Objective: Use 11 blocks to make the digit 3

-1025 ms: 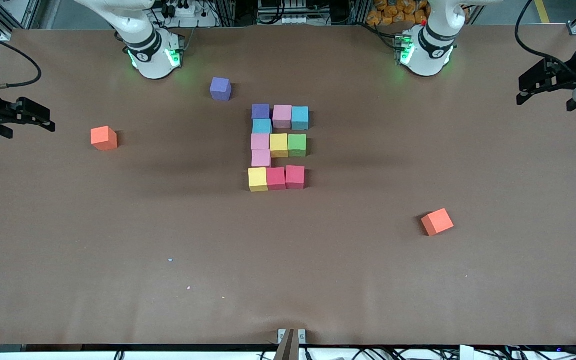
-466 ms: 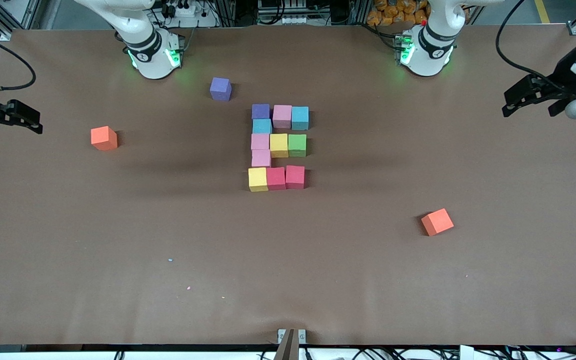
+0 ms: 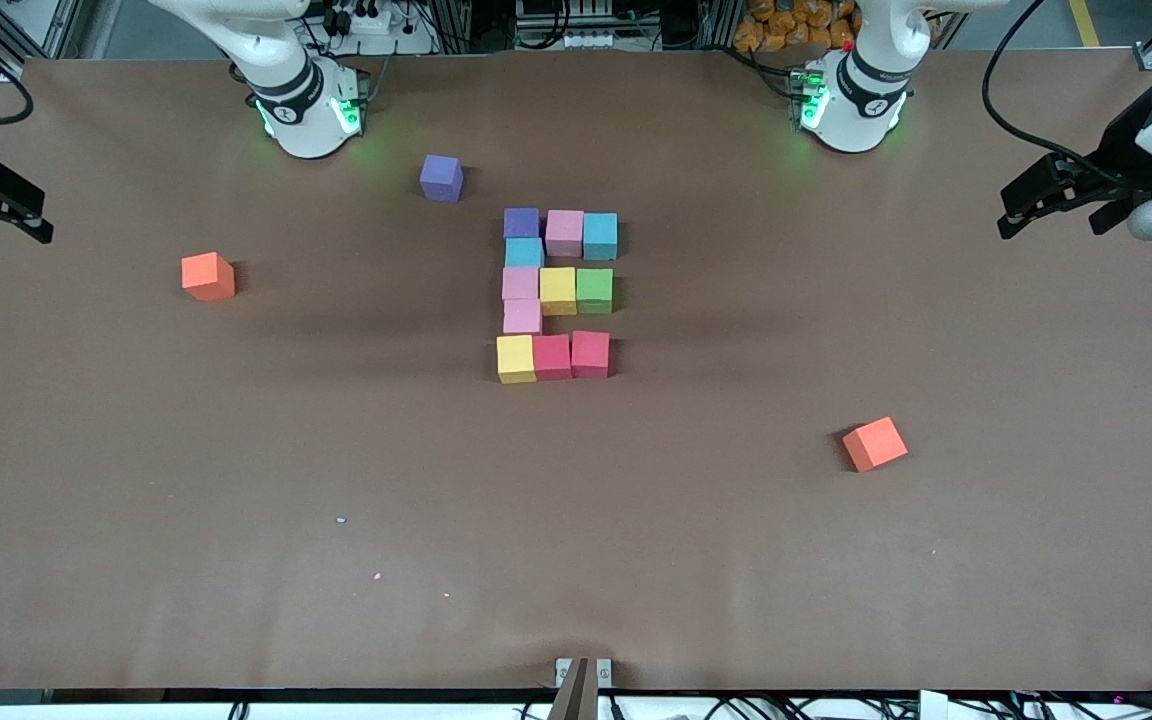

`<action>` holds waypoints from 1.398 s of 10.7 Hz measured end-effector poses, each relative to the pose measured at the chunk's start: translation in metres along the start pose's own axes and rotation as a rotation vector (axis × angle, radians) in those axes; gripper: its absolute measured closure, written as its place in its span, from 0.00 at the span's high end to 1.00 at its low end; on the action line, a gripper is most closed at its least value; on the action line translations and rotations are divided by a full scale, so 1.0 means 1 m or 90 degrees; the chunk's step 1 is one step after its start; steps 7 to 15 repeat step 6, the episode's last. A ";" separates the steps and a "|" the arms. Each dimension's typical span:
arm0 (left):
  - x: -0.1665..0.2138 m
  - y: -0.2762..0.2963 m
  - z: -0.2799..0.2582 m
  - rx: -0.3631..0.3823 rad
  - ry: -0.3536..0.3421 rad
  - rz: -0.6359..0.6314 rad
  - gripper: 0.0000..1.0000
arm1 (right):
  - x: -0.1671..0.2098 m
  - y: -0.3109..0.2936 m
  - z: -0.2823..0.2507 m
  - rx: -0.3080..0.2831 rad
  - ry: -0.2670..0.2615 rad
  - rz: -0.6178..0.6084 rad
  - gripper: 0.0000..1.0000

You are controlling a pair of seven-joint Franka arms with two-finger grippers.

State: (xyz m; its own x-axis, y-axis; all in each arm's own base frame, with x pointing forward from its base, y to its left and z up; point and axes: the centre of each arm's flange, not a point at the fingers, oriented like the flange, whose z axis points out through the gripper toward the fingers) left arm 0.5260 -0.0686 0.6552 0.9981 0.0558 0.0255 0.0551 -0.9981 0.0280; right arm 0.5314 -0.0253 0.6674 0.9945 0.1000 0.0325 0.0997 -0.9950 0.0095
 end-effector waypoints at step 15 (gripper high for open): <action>0.001 0.005 0.002 0.005 0.001 0.007 1.00 | 0.004 -0.010 -0.008 0.022 0.038 -0.008 1.00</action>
